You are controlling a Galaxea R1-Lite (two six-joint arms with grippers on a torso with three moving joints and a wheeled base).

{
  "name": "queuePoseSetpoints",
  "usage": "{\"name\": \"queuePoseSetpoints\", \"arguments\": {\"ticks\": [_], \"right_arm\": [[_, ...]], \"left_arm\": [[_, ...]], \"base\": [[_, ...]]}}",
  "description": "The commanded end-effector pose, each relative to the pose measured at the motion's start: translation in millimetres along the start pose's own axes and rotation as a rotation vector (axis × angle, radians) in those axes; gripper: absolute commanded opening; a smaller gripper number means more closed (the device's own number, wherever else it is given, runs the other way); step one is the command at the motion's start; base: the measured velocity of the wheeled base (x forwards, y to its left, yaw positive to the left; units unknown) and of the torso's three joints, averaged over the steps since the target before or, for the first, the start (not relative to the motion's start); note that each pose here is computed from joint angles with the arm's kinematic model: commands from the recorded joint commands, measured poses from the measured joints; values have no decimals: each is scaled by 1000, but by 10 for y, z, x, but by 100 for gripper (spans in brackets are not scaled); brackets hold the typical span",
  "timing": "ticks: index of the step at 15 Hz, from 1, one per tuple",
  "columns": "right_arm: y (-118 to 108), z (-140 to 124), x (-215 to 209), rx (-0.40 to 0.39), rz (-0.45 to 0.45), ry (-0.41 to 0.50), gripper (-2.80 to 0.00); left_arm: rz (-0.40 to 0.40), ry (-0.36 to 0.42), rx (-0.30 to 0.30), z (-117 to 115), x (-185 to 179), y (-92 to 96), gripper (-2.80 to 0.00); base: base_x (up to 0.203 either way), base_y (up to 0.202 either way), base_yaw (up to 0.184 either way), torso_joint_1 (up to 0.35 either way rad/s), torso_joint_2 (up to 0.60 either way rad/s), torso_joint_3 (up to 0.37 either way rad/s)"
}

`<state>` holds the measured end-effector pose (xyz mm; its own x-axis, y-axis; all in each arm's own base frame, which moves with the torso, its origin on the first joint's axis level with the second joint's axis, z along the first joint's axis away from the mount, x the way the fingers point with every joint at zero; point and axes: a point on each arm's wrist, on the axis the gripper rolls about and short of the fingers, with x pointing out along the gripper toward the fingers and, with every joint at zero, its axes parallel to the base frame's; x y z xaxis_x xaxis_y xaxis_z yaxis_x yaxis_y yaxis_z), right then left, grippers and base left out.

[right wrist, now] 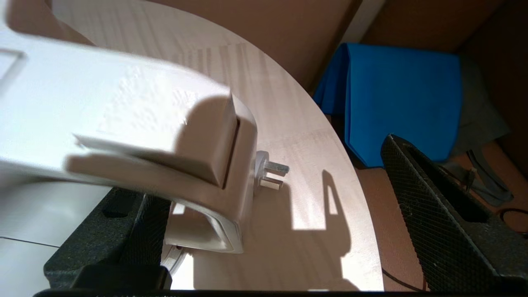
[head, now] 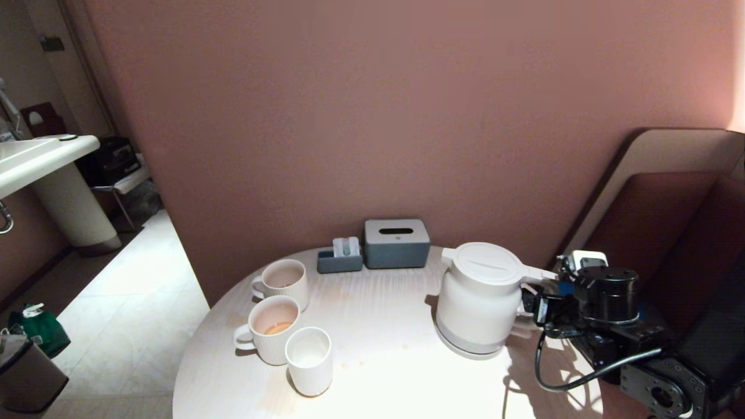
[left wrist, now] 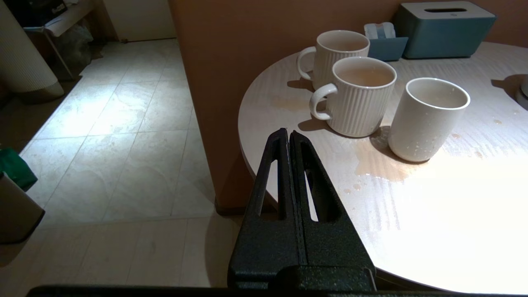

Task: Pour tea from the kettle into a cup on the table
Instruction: Pick up the kettle

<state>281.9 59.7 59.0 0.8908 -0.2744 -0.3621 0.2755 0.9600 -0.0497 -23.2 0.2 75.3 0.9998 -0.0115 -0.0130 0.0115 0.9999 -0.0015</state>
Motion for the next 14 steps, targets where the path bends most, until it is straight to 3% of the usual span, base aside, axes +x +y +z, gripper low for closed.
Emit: {"name": "queuePoseSetpoints", "arguments": {"ticks": [1,14], "right_arm": [[-23,78,-57,18,0,-31,0],[-8,38,-8,24,1,-38,0]], "left_arm": [[2,1,0,0,1,0,-280],[-1,1,0,0,1,0,-280]], "base": [[0,0,0,0,0,0],[0,0,0,0,0,0]]}}
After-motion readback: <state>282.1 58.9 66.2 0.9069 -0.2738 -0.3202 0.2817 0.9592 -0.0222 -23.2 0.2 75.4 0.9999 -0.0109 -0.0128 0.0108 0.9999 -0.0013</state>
